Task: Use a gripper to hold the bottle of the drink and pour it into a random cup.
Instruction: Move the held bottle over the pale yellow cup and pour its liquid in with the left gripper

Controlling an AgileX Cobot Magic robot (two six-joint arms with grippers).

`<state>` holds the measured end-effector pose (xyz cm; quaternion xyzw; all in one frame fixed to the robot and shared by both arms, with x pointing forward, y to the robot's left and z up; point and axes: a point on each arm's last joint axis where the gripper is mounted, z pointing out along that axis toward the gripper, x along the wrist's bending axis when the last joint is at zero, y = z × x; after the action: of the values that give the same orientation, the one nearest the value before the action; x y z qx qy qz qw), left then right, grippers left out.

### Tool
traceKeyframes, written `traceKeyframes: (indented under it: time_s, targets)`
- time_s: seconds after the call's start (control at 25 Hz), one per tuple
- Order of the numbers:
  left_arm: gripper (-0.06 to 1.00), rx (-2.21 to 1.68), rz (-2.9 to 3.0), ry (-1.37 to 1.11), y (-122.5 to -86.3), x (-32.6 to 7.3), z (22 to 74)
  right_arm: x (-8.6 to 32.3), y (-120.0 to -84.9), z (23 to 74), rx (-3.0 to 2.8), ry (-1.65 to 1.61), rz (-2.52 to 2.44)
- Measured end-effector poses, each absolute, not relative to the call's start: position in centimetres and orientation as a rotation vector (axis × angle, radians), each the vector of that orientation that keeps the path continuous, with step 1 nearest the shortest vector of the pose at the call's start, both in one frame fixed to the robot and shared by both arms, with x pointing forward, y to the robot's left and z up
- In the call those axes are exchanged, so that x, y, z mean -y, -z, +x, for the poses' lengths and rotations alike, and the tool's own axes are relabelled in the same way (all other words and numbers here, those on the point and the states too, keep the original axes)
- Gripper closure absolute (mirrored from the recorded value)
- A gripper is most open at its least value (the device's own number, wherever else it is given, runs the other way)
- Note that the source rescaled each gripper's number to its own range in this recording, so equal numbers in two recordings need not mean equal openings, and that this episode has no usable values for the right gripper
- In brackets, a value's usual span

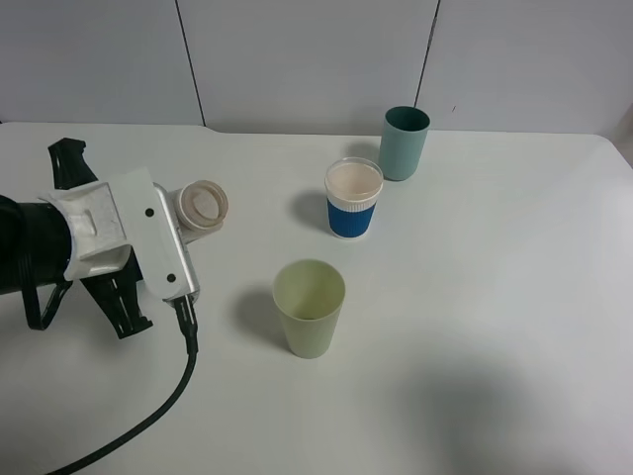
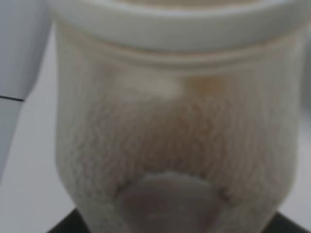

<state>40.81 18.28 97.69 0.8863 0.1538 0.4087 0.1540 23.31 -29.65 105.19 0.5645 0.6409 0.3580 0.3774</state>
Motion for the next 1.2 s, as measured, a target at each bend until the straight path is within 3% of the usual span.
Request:
traceKeyframes:
  time_s: [0.52, 1.2]
  targets:
    - [0.92, -0.435, 2.561, -1.220, -97.9, -18.2, 40.9, 29.7, -105.2, 23.3, -1.639, -0.915, 1.443]
    - [0.92, -0.283, 2.648, -1.408, -98.2, -14.8, 40.6, 29.7, -105.2, 23.3, -1.639, -0.915, 1.443]
